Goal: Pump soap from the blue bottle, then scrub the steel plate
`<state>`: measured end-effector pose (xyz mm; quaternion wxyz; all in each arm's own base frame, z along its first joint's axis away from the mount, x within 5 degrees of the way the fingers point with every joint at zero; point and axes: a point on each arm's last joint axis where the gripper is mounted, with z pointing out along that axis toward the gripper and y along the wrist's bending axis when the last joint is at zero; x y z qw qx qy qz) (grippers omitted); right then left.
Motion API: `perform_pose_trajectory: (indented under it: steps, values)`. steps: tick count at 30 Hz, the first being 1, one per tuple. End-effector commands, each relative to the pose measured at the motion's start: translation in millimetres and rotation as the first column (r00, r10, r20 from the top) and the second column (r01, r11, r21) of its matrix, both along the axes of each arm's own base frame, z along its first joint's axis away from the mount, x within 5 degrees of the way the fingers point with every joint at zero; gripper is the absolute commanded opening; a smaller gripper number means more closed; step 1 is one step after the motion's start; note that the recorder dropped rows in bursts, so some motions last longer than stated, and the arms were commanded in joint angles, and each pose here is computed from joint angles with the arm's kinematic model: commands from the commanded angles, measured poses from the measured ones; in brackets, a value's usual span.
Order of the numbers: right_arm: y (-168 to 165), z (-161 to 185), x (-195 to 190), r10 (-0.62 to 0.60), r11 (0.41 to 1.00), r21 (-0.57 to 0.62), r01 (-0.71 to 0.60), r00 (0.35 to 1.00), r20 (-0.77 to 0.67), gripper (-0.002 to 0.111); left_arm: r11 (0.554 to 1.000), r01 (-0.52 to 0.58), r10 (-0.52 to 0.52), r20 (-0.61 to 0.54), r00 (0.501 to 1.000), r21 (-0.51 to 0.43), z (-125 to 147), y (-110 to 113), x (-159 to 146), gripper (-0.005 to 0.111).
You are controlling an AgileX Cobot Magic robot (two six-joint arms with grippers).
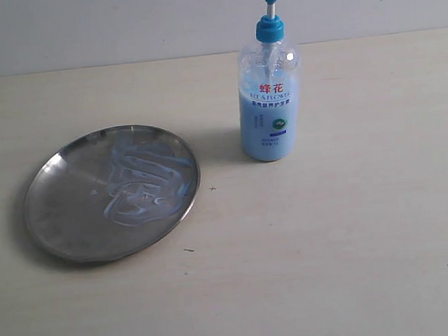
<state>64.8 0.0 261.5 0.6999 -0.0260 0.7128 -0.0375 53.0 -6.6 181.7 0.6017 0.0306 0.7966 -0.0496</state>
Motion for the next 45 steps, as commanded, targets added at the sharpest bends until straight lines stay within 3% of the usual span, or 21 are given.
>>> perform_pose_trajectory:
  steps: [1,11,45]
  values:
    - [-2,-25,-5,-0.03,0.999,0.031,0.031,0.999,-0.036,0.0,1.0,0.0,0.0,0.01,1.0,0.004,0,0,0,0.0]
    - [-3,-66,-9,-0.047,0.994,0.09,0.055,0.995,-0.086,0.0,1.0,0.0,0.0,0.01,1.0,0.004,0,0,0,0.0]
    - [-1,-79,-11,-0.031,0.992,0.11,0.058,0.973,-0.229,0.0,1.0,0.0,0.0,0.01,1.0,0.004,0,0,0,0.0]
